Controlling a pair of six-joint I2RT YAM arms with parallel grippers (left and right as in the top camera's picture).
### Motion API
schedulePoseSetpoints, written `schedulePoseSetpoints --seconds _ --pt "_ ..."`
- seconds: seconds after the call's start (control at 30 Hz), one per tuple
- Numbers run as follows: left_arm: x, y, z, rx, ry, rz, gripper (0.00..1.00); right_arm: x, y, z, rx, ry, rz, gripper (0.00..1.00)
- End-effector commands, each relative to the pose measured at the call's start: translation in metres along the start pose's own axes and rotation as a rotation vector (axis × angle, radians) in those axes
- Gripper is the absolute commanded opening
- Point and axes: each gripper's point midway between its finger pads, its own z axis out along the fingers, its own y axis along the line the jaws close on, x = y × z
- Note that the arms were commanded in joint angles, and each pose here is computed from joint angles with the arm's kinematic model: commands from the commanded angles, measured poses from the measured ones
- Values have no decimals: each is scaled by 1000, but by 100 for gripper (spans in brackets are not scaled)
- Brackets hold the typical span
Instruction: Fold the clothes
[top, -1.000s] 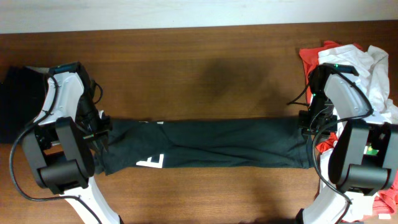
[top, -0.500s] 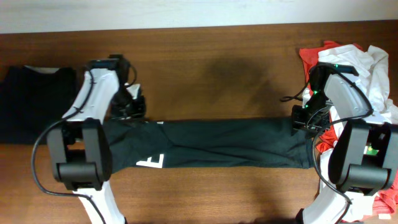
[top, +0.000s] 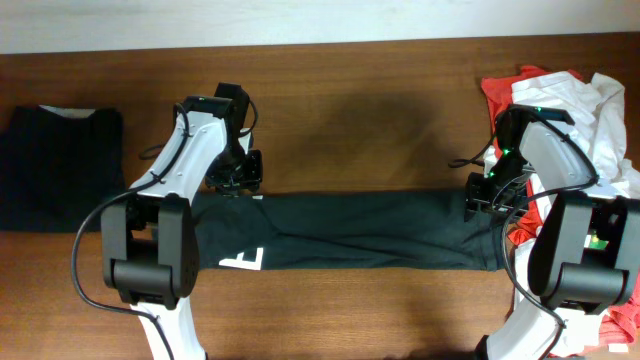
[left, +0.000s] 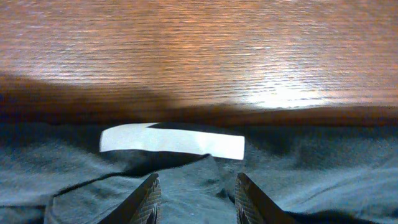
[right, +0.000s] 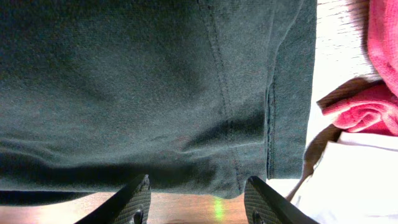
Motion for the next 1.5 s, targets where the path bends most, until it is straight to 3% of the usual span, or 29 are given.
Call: schedulePoseSetpoints --seconds 0.0,0.37,0.43,0.47,0.57,0.7,1.0,1.17,1.3,1.47 --pt "0 3 -6 -29 -24 -23 39 3 0 -1 -6 1 6 53" --pt "2 9 16 -52 -35 -44 38 3 0 -1 -6 1 6 53" --pt "0 8 16 -47 -41 -41 25 3 0 -1 -6 1 6 53" --pt "0 6 16 -46 -44 -36 11 3 0 -1 -6 1 6 53" --pt "1 -3 17 -46 -47 -13 0 3 0 -1 -6 1 6 53" --pt "6 -23 18 -3 -36 71 1 2 0 -1 -6 -1 6 53" --pt "10 -35 14 57 -23 102 0 2 -2 -1 1 -4 6 53" --pt "3 -7 13 -107 -59 90 17 2 -2 -1 2 -4 6 53" --pt "24 2 12 -153 24 63 17 2 -2 -1 2 -5 6 53" --pt "42 -10 13 -97 97 71 13 -1 -1 -1 1 -13 5 54"
